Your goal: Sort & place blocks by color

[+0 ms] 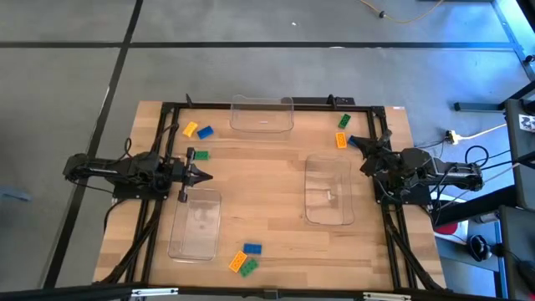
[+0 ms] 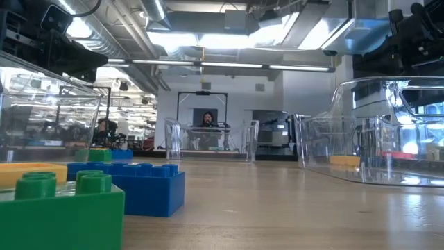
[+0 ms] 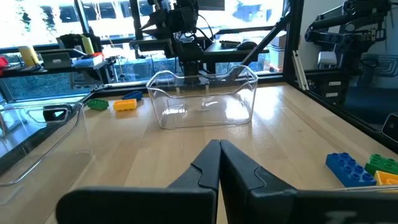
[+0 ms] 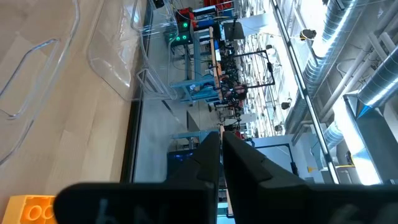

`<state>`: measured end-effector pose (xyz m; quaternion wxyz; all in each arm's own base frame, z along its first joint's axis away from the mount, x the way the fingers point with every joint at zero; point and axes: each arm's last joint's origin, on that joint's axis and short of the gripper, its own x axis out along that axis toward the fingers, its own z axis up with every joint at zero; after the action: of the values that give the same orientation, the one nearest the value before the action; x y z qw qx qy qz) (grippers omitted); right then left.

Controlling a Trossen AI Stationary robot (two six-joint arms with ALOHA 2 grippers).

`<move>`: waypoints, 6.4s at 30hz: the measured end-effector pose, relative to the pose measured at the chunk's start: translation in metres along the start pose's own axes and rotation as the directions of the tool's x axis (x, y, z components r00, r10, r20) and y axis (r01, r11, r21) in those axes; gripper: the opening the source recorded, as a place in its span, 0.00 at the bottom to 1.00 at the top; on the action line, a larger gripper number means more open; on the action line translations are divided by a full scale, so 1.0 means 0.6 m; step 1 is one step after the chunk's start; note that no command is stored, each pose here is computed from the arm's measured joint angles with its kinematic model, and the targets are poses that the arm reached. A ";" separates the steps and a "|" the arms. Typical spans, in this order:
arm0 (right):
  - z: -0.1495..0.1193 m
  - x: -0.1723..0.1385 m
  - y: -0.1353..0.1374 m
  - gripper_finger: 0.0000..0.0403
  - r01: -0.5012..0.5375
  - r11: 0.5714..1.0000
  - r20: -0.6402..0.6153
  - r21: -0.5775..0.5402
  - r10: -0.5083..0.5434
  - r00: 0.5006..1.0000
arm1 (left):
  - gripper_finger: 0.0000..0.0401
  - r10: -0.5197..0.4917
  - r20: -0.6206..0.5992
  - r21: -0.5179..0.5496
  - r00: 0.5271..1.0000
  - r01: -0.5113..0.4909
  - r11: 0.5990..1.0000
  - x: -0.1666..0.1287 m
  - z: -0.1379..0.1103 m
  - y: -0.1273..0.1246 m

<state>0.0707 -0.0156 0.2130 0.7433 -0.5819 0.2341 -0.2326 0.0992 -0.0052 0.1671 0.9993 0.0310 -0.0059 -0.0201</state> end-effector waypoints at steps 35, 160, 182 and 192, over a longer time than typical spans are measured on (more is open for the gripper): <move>0.000 0.000 0.000 0.06 0.000 1.000 0.000 0.000 0.000 1.000 | 0.00 0.000 0.000 0.000 1.000 0.000 1.000 0.000 0.000 0.000; 0.000 0.000 0.000 0.06 0.000 1.000 0.000 0.000 0.000 1.000 | 0.68 0.113 -0.994 0.113 -0.014 -0.012 0.993 0.145 -0.018 0.217; 0.000 0.000 0.000 0.06 0.000 1.000 0.000 0.000 0.000 1.000 | 0.48 0.093 -0.995 0.093 -0.020 -0.023 0.995 0.114 -0.064 0.208; 0.000 0.000 0.000 0.06 0.000 1.000 0.000 0.000 0.000 1.000 | 0.31 0.181 -0.980 0.189 -0.078 -0.126 0.974 0.115 -0.029 0.217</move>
<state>0.0707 -0.0156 0.2130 0.7432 -0.5820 0.2341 -0.2326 0.1737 0.1228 0.1586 0.6842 0.0538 0.7170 0.1217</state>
